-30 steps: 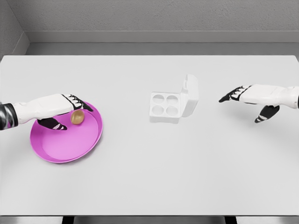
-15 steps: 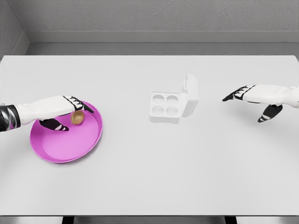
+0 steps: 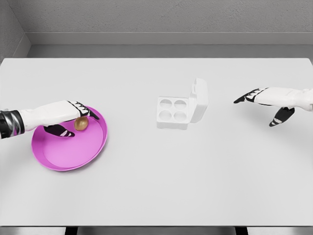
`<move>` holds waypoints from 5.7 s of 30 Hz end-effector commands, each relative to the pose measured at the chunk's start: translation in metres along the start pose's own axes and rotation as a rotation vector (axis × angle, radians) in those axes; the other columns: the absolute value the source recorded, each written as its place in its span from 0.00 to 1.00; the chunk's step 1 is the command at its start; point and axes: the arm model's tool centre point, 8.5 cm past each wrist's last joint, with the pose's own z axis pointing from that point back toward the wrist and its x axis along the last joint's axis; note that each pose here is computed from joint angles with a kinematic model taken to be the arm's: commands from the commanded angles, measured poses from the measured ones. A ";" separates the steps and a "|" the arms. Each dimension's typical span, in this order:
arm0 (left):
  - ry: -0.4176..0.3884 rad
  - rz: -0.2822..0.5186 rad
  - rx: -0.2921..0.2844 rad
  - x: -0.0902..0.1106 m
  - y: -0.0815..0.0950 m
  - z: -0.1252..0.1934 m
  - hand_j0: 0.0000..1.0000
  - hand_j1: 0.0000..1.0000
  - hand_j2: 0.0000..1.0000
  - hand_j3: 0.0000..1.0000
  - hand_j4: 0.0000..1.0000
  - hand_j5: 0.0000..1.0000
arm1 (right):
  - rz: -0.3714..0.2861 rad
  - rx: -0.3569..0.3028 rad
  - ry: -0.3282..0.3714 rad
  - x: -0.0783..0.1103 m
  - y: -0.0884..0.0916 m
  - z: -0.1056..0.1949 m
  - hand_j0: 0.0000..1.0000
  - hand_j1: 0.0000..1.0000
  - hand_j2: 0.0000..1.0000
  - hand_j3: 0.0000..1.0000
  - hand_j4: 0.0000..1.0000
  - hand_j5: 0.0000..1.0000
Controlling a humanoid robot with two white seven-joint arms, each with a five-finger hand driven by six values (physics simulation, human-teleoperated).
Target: Pack egg into the box and close the box lid
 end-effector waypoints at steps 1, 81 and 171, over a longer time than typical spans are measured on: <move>0.002 0.003 0.001 -0.001 0.000 0.001 0.76 0.76 0.76 0.76 0.76 0.76 | -0.006 -0.002 0.000 0.000 0.000 0.000 1.00 1.00 1.00 1.00 1.00 1.00; -0.375 -0.134 0.185 0.128 0.079 -0.108 0.43 0.43 0.43 0.43 0.43 0.43 | 0.008 -0.013 -0.009 0.003 -0.008 -0.003 1.00 1.00 1.00 1.00 1.00 1.00; -0.622 0.816 0.314 0.117 0.070 -0.157 0.45 0.45 0.45 0.45 0.45 0.45 | 0.022 -0.001 -0.053 0.016 -0.006 -0.018 1.00 1.00 1.00 1.00 1.00 1.00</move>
